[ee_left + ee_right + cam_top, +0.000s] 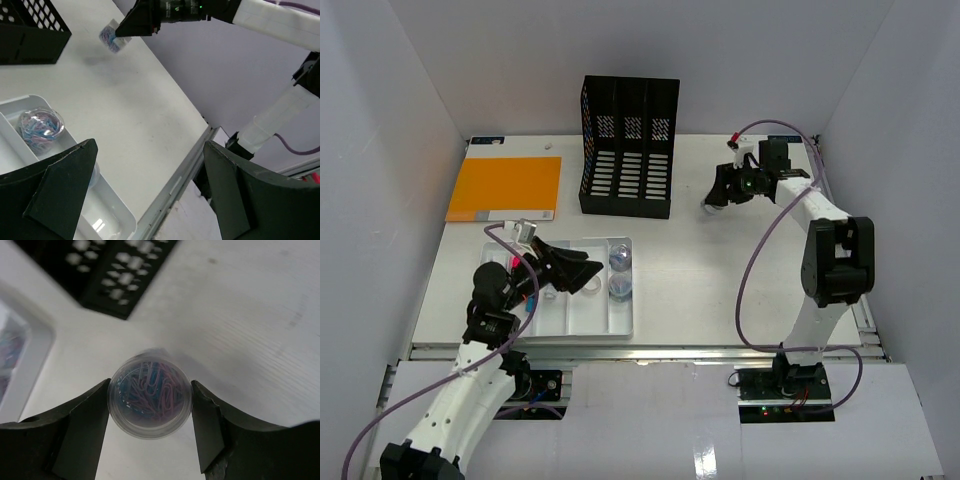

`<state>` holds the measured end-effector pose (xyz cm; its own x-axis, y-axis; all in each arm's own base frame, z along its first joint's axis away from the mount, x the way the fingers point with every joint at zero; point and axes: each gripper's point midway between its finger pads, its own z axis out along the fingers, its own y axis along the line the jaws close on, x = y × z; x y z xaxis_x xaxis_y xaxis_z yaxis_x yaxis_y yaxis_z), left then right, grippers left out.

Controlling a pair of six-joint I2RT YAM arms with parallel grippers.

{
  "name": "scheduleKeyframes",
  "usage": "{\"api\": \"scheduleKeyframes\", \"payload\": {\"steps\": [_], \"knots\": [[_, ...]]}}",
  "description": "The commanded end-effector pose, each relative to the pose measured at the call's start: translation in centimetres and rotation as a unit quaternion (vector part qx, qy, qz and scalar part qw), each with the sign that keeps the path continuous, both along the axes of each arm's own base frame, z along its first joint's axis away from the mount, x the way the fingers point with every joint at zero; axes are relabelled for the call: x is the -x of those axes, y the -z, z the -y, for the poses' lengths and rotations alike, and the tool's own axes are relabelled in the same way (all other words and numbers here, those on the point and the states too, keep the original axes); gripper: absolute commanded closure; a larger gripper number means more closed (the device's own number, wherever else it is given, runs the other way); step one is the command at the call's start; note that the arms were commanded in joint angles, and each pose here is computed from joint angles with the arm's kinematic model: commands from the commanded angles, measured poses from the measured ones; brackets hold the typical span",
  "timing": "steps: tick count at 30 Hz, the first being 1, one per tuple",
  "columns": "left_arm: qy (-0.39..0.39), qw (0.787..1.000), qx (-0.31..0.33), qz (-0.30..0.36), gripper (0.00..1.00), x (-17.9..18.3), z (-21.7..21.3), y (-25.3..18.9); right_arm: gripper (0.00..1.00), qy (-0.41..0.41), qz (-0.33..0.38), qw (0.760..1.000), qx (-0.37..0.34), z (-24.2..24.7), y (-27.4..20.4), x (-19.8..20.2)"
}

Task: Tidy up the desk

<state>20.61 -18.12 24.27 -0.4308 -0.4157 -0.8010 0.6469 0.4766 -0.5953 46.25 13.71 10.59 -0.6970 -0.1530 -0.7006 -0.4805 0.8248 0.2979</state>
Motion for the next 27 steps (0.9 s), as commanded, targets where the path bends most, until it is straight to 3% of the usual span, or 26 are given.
{"api": "scheduleKeyframes", "payload": {"steps": [1,7,10,14,19,24,27], "knots": [[0.043,0.997,0.051,-0.033,0.02,0.1,1.2,-0.9,0.88,-0.239,0.062,0.957,-0.151,-7.4,-8.0,8.9],[0.02,0.998,0.02,-0.05,0.02,-0.4,0.7,0.0,0.88,-0.445,0.047,0.886,-0.121,-15.0,-7.4,20.8],[-0.026,0.998,-0.01,-0.052,0.02,-0.6,-0.6,0.2,0.88,-0.536,0.056,0.836,-0.099,-18.9,-6.7,25.8],[-0.153,0.983,-0.045,-0.092,0.02,-1.9,-4.2,1.5,0.88,-0.581,0.042,0.81,-0.057,-21.8,-4.8,28.1],[-0.234,0.967,-0.048,-0.084,0.02,-1.6,-7.0,0.8,0.88,-0.627,0.014,0.778,-0.036,-24.7,-2.7,31.3],[-0.278,0.957,-0.04,-0.068,0.02,-1.0,-8.8,-0.2,0.89,-0.639,-0.003,0.769,0.001,-25.4,0.1,32.8],[-0.323,0.943,-0.043,-0.072,0.02,-0.7,-10.5,-0.2,0.89,-0.621,-0.002,0.783,0.029,-25.6,1.5,31.8]]}}
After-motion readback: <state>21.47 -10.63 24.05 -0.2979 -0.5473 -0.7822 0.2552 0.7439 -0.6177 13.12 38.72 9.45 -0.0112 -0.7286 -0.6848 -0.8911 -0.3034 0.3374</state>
